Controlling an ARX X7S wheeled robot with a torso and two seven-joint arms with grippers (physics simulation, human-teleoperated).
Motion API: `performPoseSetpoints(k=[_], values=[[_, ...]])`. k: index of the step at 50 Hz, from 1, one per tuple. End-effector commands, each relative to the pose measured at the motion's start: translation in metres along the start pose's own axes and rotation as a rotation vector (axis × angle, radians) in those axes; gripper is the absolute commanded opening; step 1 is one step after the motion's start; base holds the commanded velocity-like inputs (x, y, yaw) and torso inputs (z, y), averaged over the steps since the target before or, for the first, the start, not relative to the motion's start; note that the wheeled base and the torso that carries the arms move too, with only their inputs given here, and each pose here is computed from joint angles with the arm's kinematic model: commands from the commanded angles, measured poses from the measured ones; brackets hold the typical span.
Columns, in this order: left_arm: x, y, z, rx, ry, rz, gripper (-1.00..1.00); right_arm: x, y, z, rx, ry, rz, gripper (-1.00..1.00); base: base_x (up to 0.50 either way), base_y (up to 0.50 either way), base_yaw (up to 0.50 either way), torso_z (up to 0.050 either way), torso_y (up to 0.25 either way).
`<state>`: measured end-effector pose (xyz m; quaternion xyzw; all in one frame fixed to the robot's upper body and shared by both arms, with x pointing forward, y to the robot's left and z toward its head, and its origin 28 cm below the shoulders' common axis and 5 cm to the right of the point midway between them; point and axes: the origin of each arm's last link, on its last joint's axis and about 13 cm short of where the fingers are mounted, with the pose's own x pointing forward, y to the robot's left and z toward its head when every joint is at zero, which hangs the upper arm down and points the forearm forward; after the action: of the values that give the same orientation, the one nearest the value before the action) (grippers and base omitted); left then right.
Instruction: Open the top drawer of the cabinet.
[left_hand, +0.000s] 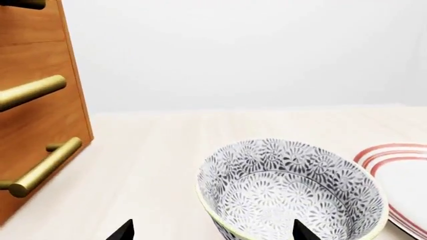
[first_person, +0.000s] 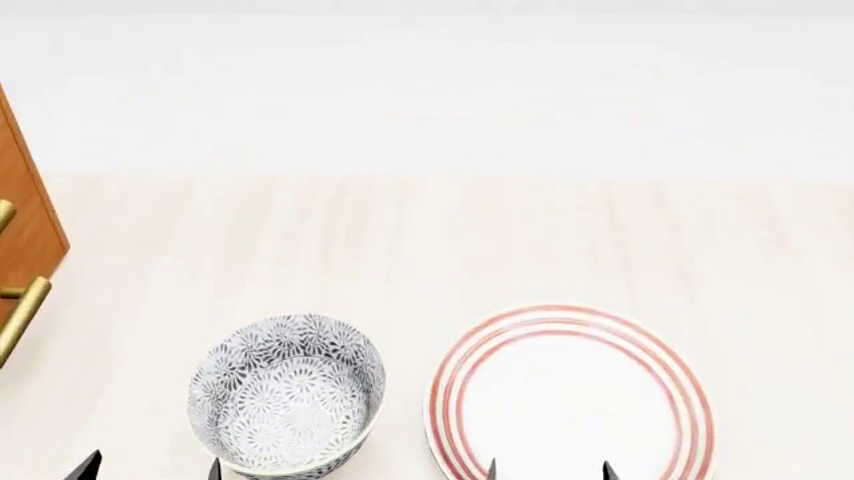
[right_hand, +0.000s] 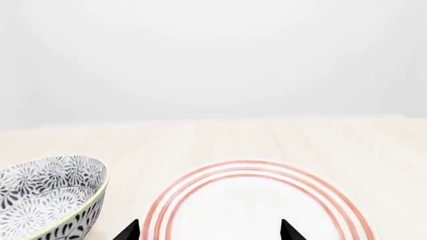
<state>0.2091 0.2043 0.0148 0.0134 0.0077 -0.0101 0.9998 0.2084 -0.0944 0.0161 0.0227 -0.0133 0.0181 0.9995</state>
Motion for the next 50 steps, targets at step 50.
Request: performPoseSetpoints(k=[50], values=[[0.013,0.006,0.008,0.466,-0.004,-0.023,1.00,-0.001,0.001,0.000,-0.012,-0.005,0.005,1.00,0.00,0.27,0.00,0.000,0.000]])
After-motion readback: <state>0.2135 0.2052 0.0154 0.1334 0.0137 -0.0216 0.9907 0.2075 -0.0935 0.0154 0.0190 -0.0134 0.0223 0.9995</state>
